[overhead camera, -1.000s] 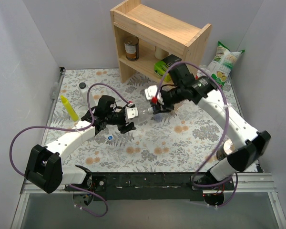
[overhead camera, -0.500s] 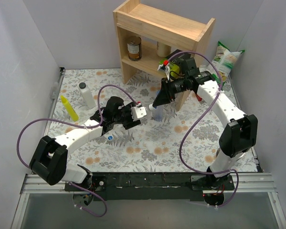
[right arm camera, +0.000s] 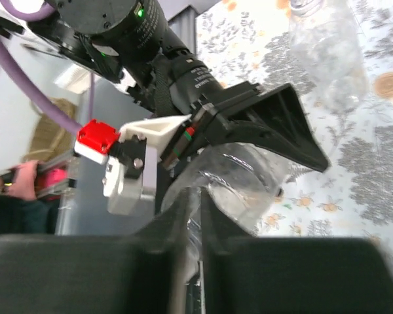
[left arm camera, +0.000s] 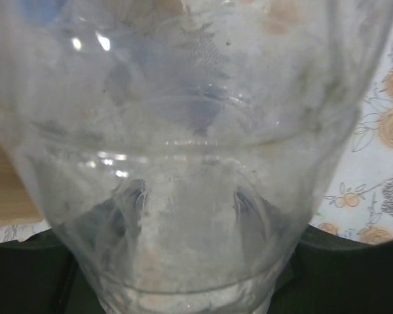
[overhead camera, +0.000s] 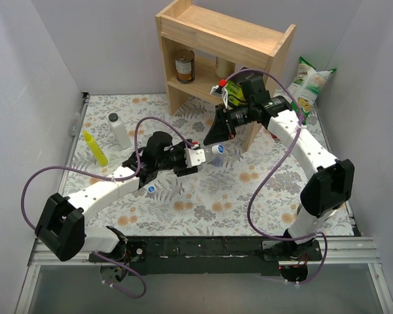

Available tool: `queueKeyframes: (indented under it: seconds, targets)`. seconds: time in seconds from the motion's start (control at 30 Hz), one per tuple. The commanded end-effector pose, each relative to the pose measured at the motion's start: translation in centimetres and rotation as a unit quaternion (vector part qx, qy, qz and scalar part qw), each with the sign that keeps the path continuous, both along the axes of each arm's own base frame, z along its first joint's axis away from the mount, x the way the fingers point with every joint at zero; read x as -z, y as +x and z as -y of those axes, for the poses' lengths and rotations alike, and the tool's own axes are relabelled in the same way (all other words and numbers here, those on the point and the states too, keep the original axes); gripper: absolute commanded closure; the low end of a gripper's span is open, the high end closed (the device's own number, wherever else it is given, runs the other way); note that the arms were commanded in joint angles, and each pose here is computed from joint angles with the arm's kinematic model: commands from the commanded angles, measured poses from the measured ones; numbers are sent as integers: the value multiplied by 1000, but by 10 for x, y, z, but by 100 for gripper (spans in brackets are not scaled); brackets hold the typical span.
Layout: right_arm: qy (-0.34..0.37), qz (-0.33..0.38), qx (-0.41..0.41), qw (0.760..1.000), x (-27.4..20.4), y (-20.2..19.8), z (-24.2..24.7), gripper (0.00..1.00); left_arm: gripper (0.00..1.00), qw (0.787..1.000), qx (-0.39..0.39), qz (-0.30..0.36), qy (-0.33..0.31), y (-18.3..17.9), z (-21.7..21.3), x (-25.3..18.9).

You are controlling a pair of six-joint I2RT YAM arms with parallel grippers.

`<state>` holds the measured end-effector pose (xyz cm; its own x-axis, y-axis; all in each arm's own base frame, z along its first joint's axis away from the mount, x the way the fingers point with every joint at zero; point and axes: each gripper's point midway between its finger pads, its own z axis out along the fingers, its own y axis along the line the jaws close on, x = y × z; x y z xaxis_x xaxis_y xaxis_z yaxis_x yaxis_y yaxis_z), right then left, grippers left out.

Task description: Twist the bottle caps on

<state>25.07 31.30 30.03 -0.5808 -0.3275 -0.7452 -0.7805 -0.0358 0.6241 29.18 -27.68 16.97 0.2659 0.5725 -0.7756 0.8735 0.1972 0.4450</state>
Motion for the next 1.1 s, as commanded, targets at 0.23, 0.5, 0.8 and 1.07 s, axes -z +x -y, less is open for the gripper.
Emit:
queueKeyframes:
  seconds: [0.23,0.5,0.8,1.07]
  targets:
    - [30,384,38,922,-88,-7,46,42,100,996,77,-30,-20,-33,9,-29]
    - [7,611,-70,789,-54,-41,57,43,100,993,118,-9,2,-40,8,-29]
    - [-2,650,-156,744,-24,-64,55,48,100,993,118,-13,5,-37,10,-28]
    - [-6,652,-178,737,-15,-72,57,50,100,993,113,-20,2,-37,11,-26]
